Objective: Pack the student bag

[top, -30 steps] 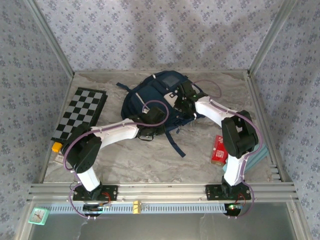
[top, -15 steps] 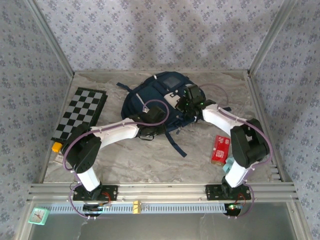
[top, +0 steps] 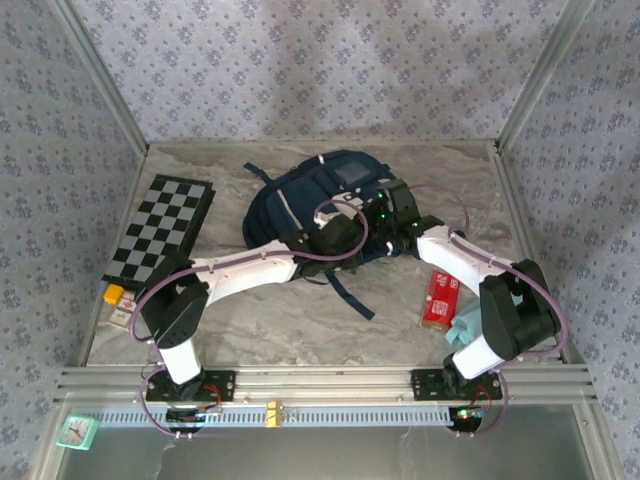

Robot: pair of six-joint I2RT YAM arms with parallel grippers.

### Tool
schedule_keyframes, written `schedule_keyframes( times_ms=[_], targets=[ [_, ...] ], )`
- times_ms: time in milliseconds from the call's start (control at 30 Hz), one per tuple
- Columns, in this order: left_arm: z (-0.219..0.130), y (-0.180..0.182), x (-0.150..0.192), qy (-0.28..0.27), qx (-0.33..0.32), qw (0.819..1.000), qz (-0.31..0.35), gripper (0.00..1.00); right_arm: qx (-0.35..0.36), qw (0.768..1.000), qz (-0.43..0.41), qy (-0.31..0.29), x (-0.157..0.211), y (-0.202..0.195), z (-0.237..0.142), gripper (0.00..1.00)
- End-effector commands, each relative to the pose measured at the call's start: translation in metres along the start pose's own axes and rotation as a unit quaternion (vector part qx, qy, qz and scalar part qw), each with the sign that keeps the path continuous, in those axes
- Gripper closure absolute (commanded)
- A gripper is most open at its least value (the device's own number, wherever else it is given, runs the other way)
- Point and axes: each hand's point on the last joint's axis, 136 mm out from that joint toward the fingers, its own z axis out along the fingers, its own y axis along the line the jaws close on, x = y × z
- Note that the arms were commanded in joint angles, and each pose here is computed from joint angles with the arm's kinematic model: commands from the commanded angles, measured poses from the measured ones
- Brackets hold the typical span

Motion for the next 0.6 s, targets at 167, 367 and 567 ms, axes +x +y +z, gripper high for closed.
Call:
schedule_keyframes(
  times_ms=[167, 367, 567],
  targets=[
    [0.007, 0.006, -0.015, -0.068, -0.065, 0.996, 0.001, 0.39, -0.103, 0.994, 0.043, -0.008, 0.008, 0.048, -0.022, 1.0],
    [0.001, 0.008, -0.029, -0.146, -0.069, 0.987, -0.017, 0.33, -0.114, 0.992, 0.057, -0.004, 0.017, 0.05, -0.021, 1.0],
    [0.001, 0.017, -0.041, -0.183, -0.111, 0.976, -0.025, 0.34, -0.112, 0.992, 0.062, -0.013, 0.016, 0.046, -0.021, 1.0]
  ],
)
